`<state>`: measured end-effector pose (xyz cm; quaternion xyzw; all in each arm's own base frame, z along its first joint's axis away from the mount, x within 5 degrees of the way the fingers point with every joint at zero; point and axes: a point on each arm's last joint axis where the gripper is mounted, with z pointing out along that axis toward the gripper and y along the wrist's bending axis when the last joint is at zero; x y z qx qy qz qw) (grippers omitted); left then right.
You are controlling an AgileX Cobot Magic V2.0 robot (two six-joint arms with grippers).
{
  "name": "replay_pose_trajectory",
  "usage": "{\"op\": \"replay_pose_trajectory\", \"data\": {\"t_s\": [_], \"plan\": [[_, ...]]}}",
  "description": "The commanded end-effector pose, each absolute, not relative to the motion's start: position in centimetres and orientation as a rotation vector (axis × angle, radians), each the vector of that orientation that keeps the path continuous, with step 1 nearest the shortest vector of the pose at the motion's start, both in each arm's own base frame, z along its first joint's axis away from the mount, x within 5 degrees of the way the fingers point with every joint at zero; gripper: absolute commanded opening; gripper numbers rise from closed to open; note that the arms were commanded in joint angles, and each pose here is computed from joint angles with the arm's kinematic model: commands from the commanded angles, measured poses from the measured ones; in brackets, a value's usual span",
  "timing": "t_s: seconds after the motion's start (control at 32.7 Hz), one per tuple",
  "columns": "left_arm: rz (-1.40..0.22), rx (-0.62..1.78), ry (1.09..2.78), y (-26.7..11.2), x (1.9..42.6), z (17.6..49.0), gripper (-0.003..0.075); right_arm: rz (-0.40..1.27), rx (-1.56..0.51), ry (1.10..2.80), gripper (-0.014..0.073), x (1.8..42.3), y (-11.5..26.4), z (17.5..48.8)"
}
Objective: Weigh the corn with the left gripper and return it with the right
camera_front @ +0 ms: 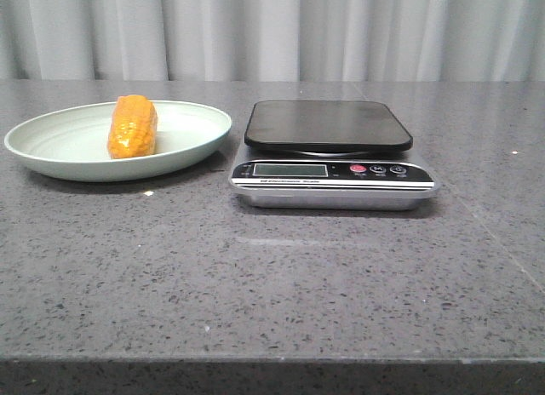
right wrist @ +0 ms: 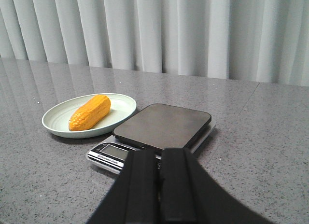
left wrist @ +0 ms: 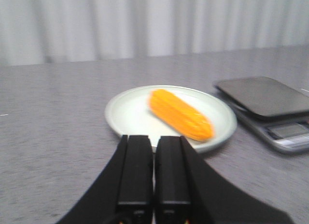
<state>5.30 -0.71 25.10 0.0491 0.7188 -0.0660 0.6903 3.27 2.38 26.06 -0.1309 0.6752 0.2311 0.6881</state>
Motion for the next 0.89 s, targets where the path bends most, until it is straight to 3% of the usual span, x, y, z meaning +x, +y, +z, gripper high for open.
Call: {"op": "replay_pose_trajectory", "data": {"t_s": [0.0,0.28,0.86], "plan": [[-0.112,0.041,1.431,-0.5,5.6,26.0,0.0134,0.503,-0.261,1.398,0.0162,2.9,1.9,27.6],[-0.014,-0.032,1.287,0.0,5.2,23.0,0.0134,0.503,-0.261,1.398,0.0162,2.9,1.9,27.6],[0.012,-0.076,1.346,0.3,5.3,22.2,0.0134,0.503,-0.262,1.398,0.0162,2.9,1.9,27.6]]}}
